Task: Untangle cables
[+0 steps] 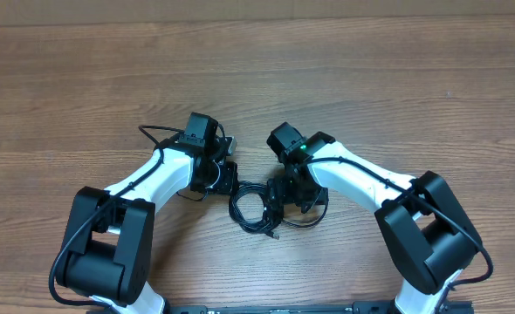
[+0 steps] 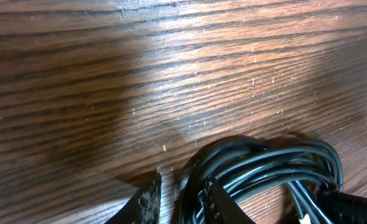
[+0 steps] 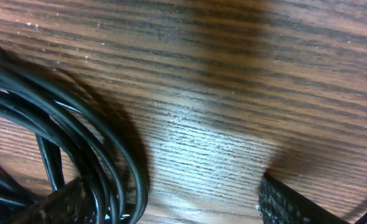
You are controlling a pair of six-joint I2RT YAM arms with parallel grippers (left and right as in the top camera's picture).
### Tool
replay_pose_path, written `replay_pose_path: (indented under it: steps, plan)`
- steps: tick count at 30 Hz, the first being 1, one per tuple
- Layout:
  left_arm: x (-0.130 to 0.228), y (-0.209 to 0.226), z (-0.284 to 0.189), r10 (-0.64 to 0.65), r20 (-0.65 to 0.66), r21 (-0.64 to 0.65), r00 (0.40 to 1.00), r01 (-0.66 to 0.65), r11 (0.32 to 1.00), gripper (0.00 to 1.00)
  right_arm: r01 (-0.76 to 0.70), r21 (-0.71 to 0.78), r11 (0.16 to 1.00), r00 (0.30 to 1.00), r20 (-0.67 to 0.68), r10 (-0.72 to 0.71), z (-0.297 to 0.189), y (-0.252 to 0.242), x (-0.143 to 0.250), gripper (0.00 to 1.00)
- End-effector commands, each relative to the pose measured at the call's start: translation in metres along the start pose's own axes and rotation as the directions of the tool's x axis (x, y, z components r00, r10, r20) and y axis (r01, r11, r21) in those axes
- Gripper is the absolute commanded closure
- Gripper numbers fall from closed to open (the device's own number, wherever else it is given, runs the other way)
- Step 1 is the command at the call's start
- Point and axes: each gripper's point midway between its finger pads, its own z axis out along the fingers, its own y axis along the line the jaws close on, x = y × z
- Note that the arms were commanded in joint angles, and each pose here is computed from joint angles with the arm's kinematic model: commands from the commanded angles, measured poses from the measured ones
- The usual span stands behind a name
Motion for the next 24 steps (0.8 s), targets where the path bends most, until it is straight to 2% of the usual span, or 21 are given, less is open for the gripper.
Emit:
replay_pose_path:
  steps: [1,6,11,15,24]
  plan:
    - [0.024,0.016,0.017,-0.007,-0.08,-0.066,0.997,0.002,0.998,0.76,-0.005,0.12,0.993,1.0,-0.022,0.008,0.022,-0.027,0.013,0.21]
    - [0.025,0.017,0.017,-0.009,-0.084,-0.071,0.996,0.003,0.997,0.76,-0.009,0.146,0.989,1.0,0.012,0.008,0.029,-0.034,0.011,0.27]
    - [0.038,0.041,0.012,-0.043,-0.123,-0.215,0.992,0.016,0.976,0.72,-0.009,0.146,0.989,1.0,0.013,0.007,0.03,-0.034,0.011,0.32]
    - [0.046,0.047,0.01,-0.036,-0.154,-0.267,0.987,-0.007,0.964,0.71,-0.009,0.142,0.99,1.0,0.019,0.006,0.03,-0.034,0.009,0.39]
    - [0.047,0.032,0.016,0.03,-0.162,-0.263,0.986,-0.072,0.962,0.69,-0.009,0.141,0.99,1.0,0.021,0.006,0.03,-0.033,0.009,0.39]
